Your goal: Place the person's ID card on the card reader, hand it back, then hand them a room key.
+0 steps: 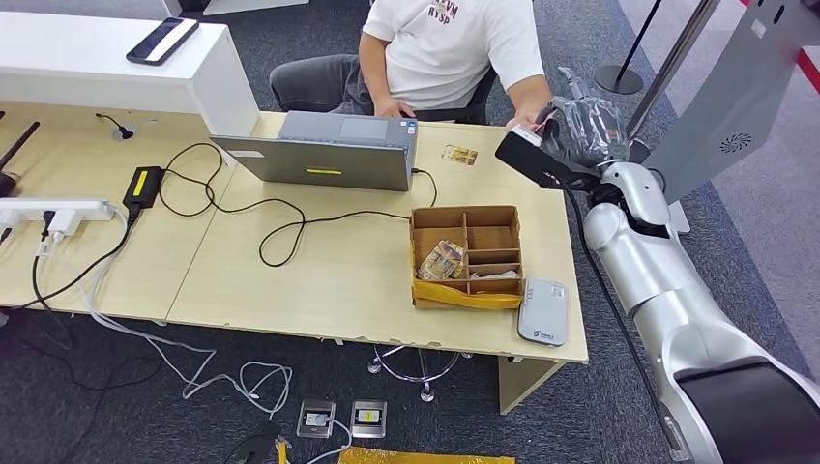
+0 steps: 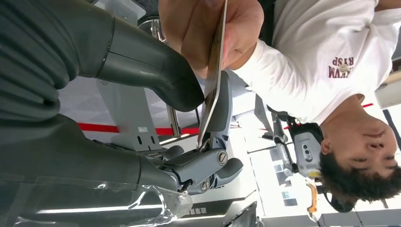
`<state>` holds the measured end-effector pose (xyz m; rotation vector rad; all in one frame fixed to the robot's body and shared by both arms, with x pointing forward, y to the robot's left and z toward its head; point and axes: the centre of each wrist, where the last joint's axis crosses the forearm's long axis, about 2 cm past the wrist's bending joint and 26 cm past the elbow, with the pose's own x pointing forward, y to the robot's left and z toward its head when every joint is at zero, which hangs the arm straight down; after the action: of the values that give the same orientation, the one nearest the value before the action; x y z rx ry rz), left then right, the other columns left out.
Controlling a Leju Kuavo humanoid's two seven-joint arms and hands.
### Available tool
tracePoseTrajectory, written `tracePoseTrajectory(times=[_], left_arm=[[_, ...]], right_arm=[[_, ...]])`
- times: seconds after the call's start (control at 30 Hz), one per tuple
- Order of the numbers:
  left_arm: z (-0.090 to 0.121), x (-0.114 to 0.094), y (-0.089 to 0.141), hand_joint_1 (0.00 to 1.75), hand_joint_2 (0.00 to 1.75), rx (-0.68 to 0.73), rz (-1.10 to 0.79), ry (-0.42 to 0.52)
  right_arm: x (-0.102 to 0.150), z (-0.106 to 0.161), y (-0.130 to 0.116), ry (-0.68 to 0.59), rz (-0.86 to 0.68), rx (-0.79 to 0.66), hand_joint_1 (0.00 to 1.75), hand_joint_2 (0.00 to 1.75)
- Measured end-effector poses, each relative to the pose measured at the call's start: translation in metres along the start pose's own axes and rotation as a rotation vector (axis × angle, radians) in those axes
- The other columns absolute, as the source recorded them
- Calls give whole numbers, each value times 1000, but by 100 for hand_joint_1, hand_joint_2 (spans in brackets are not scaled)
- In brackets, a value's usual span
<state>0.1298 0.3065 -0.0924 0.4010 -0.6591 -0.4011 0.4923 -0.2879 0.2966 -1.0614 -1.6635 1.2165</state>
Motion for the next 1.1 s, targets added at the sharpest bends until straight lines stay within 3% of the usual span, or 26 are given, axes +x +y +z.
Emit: tracePoseTrajectory(times=[0.07, 0.1, 0.2, 0.23, 0.43, 0.63, 0.9, 1.1], left_arm=[[0, 1, 0, 0, 175, 0, -2, -3], [-1, 2, 1, 0, 175, 0, -4, -6], [-3, 5, 2, 0, 175, 2, -8, -14], [-3, 6, 3, 0, 175, 3, -8, -16], [-4, 7, 3, 0, 175, 5, -7, -18], [-3, 6, 3, 0, 175, 19, -9, -16], [6, -12, -4, 0, 175, 43, 6, -2], [9, -16, -5, 0, 175, 57, 28, 19]], right_arm=[[1, -2, 1, 11, 4, 25, 175, 175], [1, -3, 1, 19, 8, 40, 166, 175], [2, -4, 3, 45, 25, 89, 39, 175], [3, -5, 5, 53, 31, 105, 4, 175], [4, -2, 18, 91, 50, 150, 0, 175], [-4, 2, 18, 66, 57, -15, 0, 175], [-48, 17, 1, 87, 32, -231, 0, 175], [-88, 39, -6, 212, -16, -334, 0, 175]])
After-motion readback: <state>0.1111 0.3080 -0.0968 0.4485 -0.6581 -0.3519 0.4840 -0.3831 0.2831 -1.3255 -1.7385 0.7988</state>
